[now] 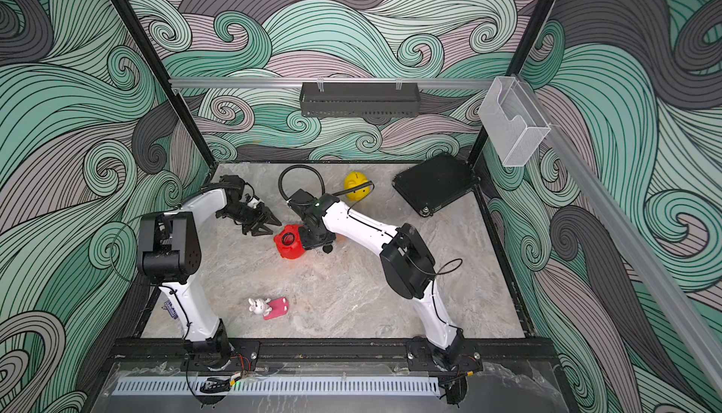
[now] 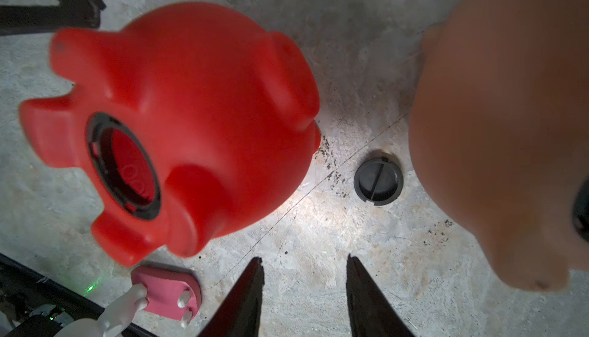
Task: Close piggy banks
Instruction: Adjust the piggy bank at the center of the board.
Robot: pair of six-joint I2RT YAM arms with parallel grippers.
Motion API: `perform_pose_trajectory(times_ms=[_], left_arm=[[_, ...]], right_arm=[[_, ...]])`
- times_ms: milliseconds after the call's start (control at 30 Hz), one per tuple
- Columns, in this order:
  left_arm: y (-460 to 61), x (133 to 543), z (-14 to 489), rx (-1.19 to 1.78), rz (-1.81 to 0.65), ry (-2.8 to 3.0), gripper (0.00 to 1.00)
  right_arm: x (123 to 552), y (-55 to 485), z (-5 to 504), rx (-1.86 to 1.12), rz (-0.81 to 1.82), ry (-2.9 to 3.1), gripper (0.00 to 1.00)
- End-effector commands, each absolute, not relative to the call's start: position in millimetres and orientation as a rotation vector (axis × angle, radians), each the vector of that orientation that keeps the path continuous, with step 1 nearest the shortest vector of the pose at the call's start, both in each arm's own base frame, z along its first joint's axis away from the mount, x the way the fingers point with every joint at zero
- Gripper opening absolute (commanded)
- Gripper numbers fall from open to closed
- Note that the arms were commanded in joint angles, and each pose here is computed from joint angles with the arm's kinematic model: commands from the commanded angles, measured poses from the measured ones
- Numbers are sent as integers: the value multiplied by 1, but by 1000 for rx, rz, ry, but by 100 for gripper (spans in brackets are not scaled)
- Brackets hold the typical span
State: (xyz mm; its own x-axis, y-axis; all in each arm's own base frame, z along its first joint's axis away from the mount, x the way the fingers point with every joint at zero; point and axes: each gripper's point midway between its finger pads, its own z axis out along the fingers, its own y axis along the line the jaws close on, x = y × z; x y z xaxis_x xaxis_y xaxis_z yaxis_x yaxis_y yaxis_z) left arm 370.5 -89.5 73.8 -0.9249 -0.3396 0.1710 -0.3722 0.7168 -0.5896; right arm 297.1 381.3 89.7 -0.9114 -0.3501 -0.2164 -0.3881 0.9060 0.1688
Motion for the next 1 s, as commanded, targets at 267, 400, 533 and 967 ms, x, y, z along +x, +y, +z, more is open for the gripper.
perform_pose_trajectory(times_ms=[267, 400, 533, 967], left_arm=[[-100, 367, 69, 588, 1016, -2817, 45], [-103, 356, 66, 586, 1026, -2798, 45], [-103, 344, 66, 583, 1016, -2801, 45], [-97, 323, 73, 558, 954, -2827, 45]], right_arm=[[311, 382, 77, -477, 253, 2908, 41], [314, 386, 76, -499, 273, 2906, 40], [315, 388, 75, -519, 280, 2907, 39], [318, 404, 75, -616, 377, 2897, 39]])
